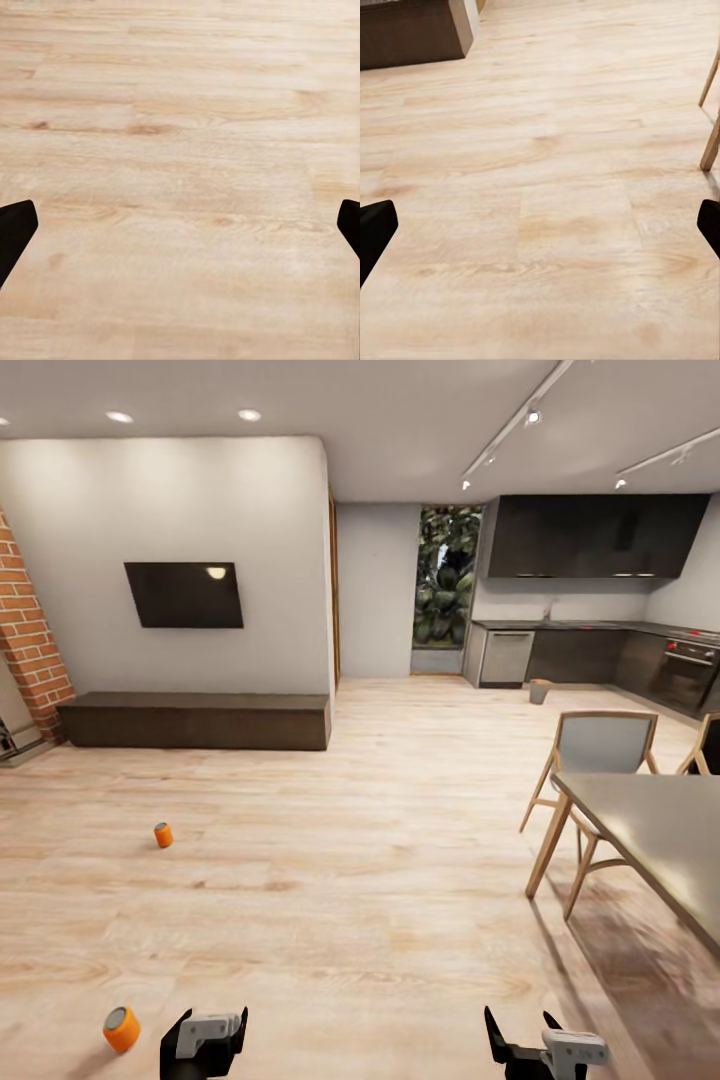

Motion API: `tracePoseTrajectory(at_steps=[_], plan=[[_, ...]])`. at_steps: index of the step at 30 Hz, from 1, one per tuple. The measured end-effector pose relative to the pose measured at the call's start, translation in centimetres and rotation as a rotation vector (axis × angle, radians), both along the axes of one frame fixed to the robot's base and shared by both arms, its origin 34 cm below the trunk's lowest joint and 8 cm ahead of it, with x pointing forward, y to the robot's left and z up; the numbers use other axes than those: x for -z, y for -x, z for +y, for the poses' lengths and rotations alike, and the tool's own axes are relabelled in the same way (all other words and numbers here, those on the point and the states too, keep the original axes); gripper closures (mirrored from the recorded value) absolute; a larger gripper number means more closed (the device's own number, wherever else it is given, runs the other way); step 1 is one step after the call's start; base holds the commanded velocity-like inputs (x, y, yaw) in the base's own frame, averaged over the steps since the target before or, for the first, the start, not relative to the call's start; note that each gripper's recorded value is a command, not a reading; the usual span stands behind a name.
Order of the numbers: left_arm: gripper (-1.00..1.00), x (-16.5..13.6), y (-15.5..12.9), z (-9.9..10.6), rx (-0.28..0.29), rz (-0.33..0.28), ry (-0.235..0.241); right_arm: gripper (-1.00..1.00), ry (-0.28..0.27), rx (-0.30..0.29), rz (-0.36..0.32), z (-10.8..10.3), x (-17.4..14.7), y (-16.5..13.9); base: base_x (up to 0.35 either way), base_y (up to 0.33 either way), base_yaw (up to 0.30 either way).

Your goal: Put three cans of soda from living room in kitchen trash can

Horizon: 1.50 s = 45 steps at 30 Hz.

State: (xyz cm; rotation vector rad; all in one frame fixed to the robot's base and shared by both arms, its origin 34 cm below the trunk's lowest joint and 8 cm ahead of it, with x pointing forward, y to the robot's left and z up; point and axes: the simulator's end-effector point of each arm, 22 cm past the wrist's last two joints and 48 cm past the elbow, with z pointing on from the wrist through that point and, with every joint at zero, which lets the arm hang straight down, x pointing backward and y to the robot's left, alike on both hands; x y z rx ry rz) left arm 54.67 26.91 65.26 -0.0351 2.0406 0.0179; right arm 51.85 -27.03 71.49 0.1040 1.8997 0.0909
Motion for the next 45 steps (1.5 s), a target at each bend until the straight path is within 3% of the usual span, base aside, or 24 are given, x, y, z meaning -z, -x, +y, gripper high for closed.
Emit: tracePoseTrajectory(at_steps=[32,45], plan=[[-1.00,0.00,0.00,0.00,0.000,0.000,0.000,-1.00,0.001,0.000,0.001,-0.06,0.04,0.02,0.323,0.001,-0.004],[-1.00,-0.01,-0.02,0.00,0.000,0.000,0.000,-1.00,0.002,0.002,0.001,-0.15,0.04,0.02,0.323,0.000,-0.177]])
